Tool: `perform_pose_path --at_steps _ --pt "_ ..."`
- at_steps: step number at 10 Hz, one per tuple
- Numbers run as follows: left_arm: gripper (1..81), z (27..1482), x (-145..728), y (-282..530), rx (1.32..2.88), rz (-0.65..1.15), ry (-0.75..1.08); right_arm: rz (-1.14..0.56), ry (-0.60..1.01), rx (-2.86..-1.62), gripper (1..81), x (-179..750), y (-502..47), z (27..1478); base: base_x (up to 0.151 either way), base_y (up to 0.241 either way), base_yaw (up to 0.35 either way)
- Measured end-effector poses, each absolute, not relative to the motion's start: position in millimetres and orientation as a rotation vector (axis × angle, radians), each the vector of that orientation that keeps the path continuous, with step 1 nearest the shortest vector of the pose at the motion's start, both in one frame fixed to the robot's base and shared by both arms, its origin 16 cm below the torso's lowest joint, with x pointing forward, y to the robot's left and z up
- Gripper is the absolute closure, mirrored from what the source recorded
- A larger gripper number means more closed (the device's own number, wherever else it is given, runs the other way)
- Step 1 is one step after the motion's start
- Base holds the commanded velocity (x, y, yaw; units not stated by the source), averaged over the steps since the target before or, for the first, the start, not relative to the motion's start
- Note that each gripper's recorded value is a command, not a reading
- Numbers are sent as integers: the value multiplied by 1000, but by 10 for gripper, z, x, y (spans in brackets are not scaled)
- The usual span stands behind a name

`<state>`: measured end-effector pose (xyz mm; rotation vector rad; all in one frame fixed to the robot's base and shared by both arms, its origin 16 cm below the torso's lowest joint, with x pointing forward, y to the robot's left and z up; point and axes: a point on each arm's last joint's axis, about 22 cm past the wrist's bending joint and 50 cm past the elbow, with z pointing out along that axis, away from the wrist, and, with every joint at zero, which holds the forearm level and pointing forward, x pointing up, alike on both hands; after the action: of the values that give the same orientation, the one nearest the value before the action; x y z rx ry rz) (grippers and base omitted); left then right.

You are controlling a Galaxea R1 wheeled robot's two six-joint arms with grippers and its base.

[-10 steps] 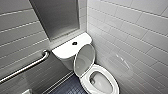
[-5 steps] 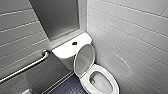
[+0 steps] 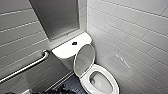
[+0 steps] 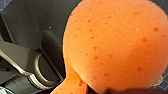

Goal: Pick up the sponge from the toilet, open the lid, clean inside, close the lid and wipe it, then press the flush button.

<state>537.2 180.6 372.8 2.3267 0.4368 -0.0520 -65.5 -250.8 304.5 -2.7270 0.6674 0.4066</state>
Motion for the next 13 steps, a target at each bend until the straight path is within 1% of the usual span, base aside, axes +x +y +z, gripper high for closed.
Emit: perform_pose_path --at_steps 2,3,6,7,10,13 --pt "10 3914 5903 1882 2283 -6 550 385 554 -2735 811 -642 -2571 3062 0 0 0" --pt "10 3996 6154 1979 2272 34 598 381 534 -2727 811 -642 -2522 3068 0 0 0" --pt "10 4123 6666 2252 2219 131 789 380 540 -2681 811 -610 -2297 3124 0 0 0" --pt "10 4157 6780 2322 2208 158 822 380 544 -2669 811 -593 -2270 3150 0 0 0" --pt "10 4387 7180 2182 2163 222 815 396 549 -2658 811 -672 -2221 3210 0 0 0" --pt "10 4355 7216 1912 2153 196 792 395 554 -2649 811 -668 -2154 3212 0 0 0"
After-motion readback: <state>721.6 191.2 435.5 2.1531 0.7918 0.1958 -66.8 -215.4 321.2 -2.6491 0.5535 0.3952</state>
